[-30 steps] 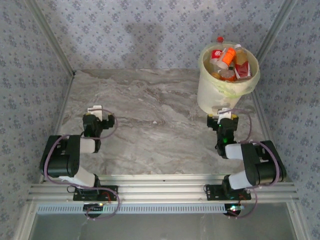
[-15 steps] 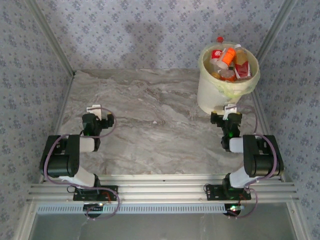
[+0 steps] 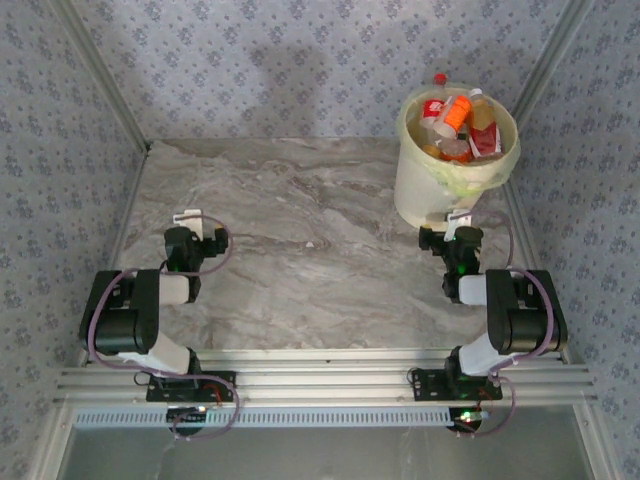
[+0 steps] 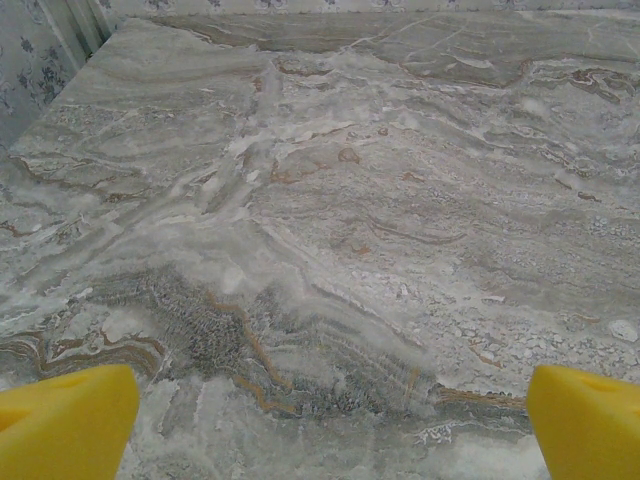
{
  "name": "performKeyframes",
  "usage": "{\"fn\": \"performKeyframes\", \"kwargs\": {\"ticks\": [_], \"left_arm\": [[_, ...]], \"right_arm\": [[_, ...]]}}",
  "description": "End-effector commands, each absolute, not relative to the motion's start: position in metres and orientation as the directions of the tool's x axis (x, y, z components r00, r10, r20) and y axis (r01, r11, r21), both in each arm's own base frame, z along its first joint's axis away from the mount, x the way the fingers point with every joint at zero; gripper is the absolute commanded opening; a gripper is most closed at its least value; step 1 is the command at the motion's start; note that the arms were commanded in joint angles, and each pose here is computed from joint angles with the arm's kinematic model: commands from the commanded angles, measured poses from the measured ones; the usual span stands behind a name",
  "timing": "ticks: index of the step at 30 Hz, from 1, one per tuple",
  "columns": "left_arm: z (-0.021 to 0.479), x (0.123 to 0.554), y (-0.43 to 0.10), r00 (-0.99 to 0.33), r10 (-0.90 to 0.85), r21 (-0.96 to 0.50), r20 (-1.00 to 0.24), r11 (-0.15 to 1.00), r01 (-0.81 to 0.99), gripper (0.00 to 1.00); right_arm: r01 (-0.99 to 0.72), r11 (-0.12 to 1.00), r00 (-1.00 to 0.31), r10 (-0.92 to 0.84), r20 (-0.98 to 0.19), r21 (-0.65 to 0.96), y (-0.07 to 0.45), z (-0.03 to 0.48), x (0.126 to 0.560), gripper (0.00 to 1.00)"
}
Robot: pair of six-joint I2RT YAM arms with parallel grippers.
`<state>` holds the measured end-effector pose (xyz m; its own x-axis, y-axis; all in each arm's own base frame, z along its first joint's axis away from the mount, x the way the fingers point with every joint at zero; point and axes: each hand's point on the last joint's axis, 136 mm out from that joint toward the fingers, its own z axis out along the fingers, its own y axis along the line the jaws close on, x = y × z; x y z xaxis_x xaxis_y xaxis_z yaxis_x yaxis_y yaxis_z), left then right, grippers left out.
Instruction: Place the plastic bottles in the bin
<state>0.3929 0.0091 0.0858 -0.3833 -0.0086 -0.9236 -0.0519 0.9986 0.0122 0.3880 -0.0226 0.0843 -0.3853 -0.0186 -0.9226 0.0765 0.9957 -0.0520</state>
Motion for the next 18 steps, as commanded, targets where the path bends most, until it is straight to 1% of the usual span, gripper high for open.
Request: {"fn": "performKeyframes", "kwargs": {"ticks": [1,18], "left_arm": [[0.0891,0.3981,0.0115,-0.379,-0.021,0.001,-0.925,0.998,-0.056,1.0],[0.0893,0.3983,0.0115,-0.378,-0.02,0.001,-0.925,0.998,-0.056,1.0]], "right_arm": [[0.072,0.997,-0.389,-0.008,-0.921,-0.039,-0.0204,0.0845,0.3907,1.0],[0.07,0.997,-0.39,-0.007,-0.921,-0.037,-0.0202,0.0843,0.3908,1.0]]}}
